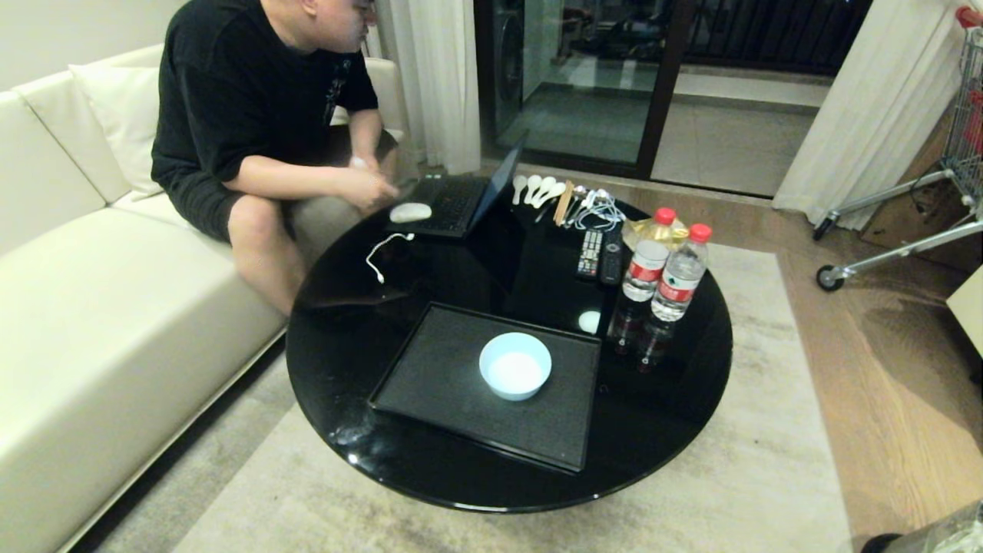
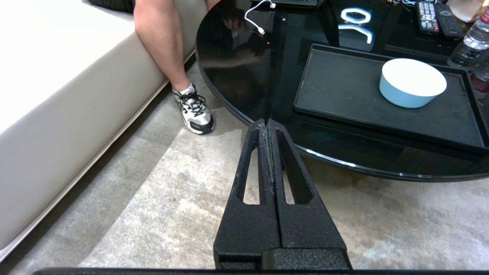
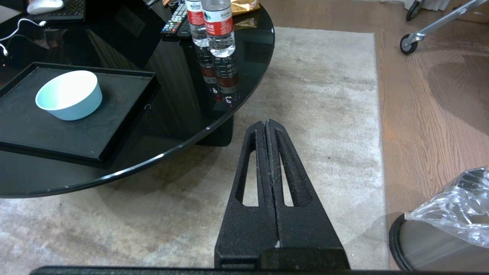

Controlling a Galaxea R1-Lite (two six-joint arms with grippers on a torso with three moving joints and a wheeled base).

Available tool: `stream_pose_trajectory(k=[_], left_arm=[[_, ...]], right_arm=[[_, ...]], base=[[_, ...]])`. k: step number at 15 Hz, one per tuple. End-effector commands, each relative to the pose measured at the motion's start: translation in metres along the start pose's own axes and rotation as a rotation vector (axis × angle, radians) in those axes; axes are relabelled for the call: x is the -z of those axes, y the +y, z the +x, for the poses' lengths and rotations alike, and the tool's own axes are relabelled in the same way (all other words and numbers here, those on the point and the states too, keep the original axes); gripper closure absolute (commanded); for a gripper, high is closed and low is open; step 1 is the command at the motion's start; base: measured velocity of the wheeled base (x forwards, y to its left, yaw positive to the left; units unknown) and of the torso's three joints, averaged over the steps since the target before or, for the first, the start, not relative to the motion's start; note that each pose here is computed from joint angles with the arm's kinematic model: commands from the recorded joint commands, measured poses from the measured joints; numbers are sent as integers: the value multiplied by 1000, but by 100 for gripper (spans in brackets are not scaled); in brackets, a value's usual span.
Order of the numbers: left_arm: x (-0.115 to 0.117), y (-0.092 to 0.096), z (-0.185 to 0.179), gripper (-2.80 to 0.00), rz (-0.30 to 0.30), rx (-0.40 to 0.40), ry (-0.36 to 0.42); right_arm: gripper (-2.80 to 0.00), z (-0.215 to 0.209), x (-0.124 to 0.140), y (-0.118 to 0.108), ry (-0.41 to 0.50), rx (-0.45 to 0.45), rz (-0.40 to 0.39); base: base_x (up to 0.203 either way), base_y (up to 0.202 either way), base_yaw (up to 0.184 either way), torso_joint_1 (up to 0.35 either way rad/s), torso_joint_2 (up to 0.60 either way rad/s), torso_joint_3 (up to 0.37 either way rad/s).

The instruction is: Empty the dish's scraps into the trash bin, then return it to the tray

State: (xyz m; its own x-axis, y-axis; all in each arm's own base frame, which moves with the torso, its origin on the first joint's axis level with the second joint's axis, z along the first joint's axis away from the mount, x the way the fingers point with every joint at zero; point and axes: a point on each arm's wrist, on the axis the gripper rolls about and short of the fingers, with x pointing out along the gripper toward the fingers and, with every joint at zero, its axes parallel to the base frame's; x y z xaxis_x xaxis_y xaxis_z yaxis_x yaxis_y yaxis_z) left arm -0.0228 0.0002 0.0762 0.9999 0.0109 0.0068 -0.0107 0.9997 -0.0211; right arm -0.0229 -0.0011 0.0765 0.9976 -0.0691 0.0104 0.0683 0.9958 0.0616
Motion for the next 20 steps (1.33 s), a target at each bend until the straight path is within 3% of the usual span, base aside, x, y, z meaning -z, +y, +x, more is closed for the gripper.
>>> stream_pose_trajectory(k=[1,20], left_arm=[[0,0,0,0,0,0,-1],[0,0,0,0,0,0,-1]], right_arm=[[0,0,0,0,0,1,0],[0,0,0,0,0,1,-1]], base=[[0,0,0,0,0,0],[0,0,0,0,0,0]])
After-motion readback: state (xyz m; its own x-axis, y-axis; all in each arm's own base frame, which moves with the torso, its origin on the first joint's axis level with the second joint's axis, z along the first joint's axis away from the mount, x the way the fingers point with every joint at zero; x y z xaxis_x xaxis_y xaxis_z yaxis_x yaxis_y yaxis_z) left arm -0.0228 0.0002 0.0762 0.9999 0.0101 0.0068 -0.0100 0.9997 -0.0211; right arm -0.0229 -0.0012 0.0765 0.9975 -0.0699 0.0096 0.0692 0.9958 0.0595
